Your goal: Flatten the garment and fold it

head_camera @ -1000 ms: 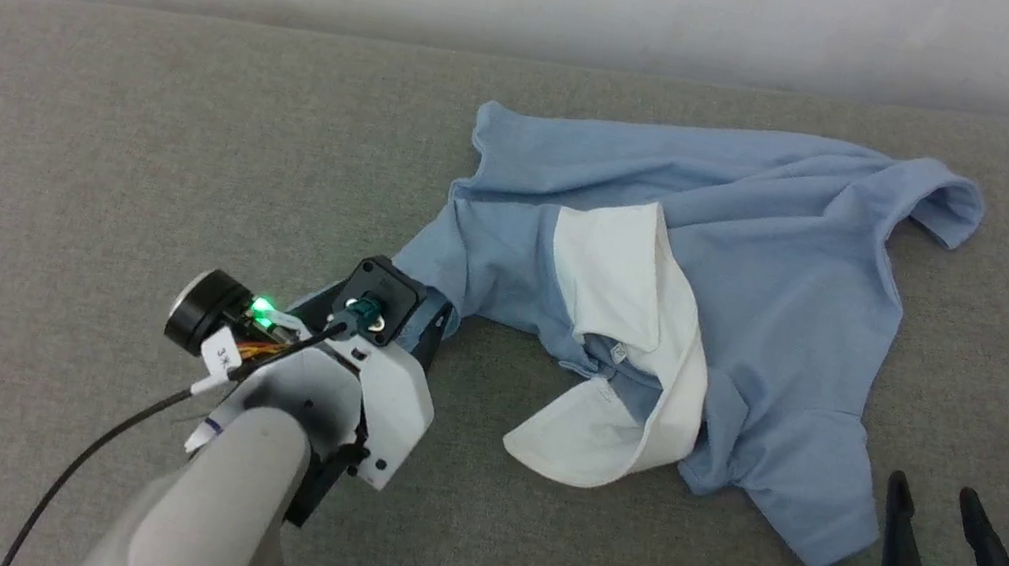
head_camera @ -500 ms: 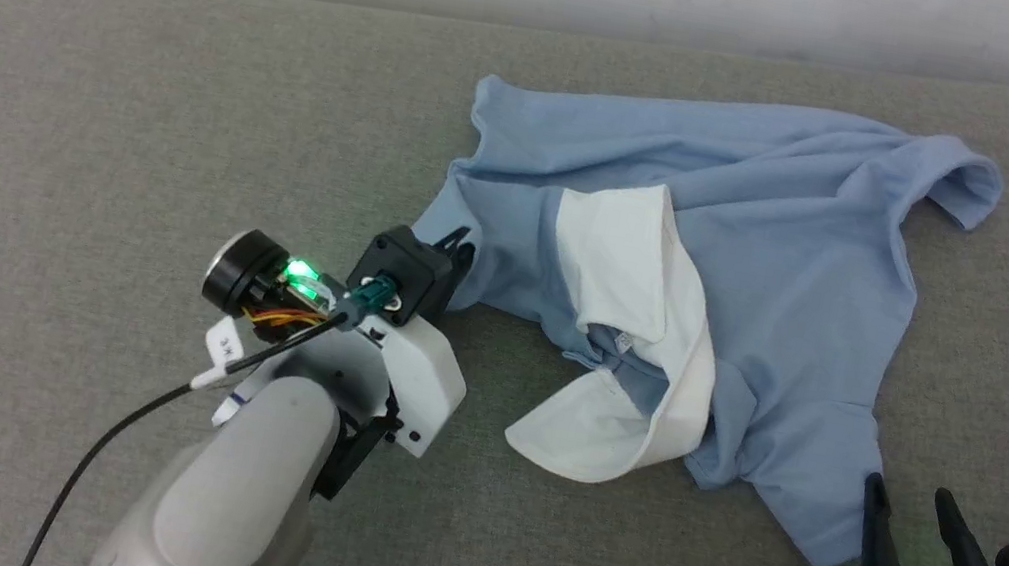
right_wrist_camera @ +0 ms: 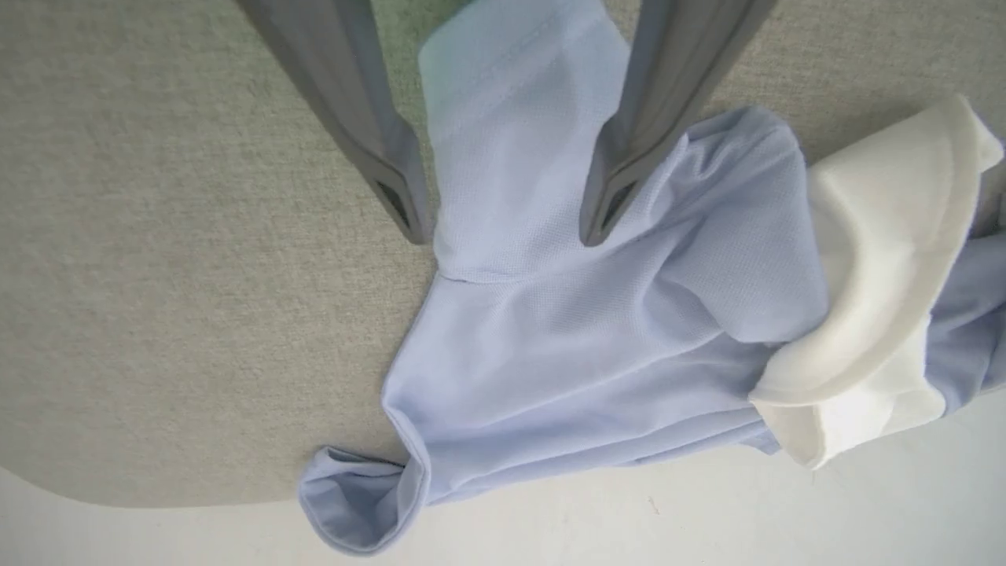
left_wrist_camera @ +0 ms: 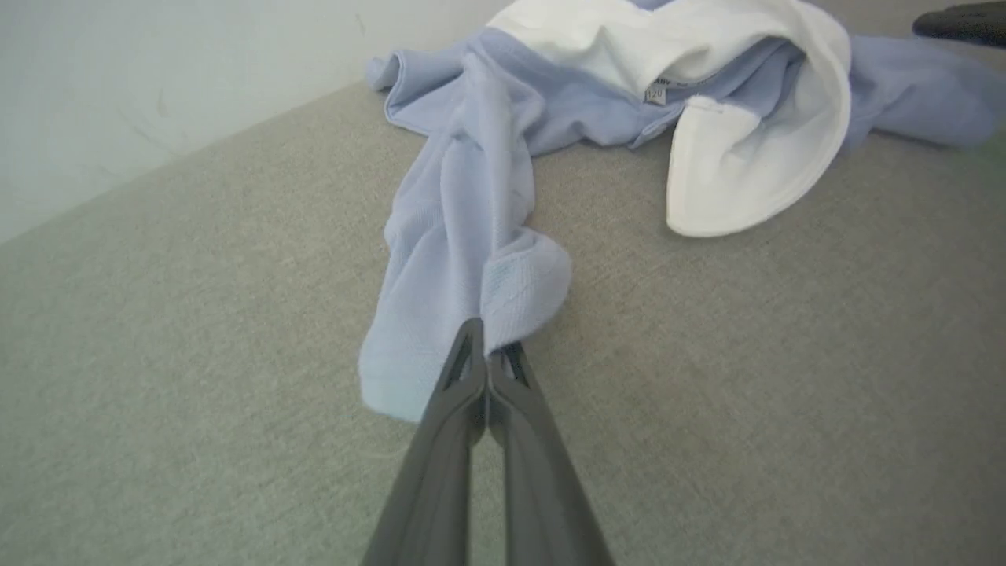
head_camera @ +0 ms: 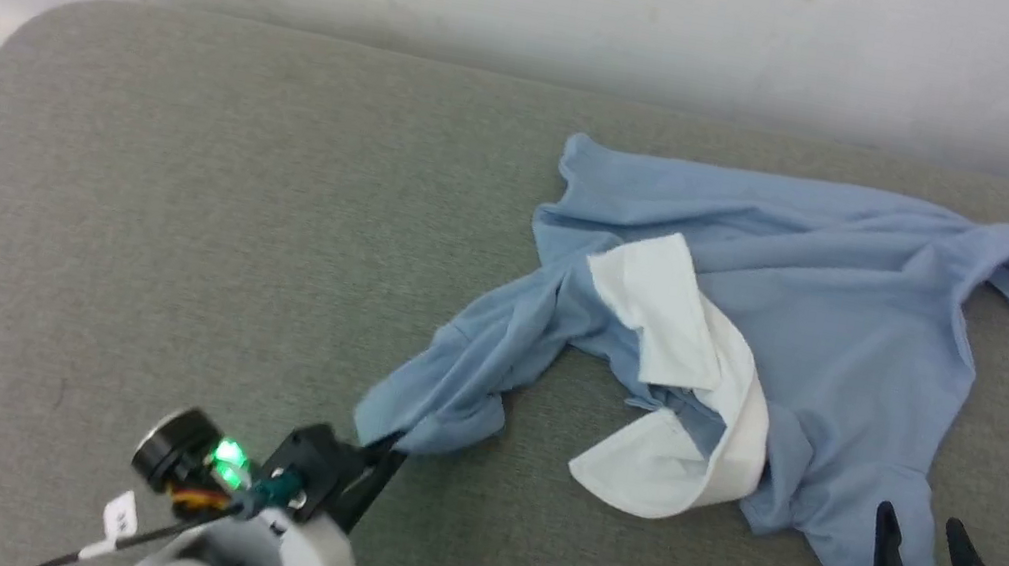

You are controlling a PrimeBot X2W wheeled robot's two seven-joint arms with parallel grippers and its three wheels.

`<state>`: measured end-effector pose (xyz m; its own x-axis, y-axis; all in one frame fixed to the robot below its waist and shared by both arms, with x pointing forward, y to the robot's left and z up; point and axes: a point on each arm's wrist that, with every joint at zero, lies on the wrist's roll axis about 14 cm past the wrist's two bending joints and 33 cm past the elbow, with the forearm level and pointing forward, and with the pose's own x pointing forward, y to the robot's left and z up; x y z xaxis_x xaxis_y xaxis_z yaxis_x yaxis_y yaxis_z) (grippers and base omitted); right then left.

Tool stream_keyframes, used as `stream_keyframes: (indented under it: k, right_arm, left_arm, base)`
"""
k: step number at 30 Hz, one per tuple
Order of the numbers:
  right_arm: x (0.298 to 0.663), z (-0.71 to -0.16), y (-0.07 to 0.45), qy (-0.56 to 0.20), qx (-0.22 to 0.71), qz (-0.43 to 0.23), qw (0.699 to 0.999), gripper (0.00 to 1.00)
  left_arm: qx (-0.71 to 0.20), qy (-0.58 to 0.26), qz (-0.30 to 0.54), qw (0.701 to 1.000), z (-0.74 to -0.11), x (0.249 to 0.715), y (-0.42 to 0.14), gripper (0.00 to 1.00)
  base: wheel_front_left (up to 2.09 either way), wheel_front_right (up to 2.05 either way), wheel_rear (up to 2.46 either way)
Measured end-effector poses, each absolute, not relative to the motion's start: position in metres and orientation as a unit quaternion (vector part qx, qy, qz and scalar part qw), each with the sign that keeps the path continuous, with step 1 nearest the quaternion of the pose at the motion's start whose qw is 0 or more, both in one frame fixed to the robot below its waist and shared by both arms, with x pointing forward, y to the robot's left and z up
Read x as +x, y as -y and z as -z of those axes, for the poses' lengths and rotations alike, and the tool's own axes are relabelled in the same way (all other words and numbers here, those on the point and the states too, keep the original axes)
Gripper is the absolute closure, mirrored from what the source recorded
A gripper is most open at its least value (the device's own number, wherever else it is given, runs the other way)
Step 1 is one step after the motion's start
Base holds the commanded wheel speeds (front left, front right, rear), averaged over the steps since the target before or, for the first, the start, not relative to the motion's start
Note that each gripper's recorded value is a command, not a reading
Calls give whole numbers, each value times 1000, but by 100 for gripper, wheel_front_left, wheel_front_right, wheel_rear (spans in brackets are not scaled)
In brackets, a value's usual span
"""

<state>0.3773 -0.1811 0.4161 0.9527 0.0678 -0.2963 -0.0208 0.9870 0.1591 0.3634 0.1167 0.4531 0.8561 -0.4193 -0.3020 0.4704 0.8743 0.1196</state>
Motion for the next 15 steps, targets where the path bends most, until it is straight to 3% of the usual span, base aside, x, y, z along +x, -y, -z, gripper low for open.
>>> stream_keyframes:
  k: [5, 14, 15]
  right_arm:
    - [384, -421, 170, -149, 76, -40, 985, 0]
    - [382, -414, 169, -165, 74, -40, 983, 0]
    - [382, -413, 169, -168, 74, -39, 982, 0]
  left_arm:
    - [114, -191, 224, 949, -432, 328, -149, 100]
    - [143, -224, 146, 953, -415, 314, -212, 100]
    - [138, -218, 134, 957, -416, 316, -215, 68]
  base:
    - [0, 0, 0]
    - [0, 0, 0]
    - [0, 0, 0]
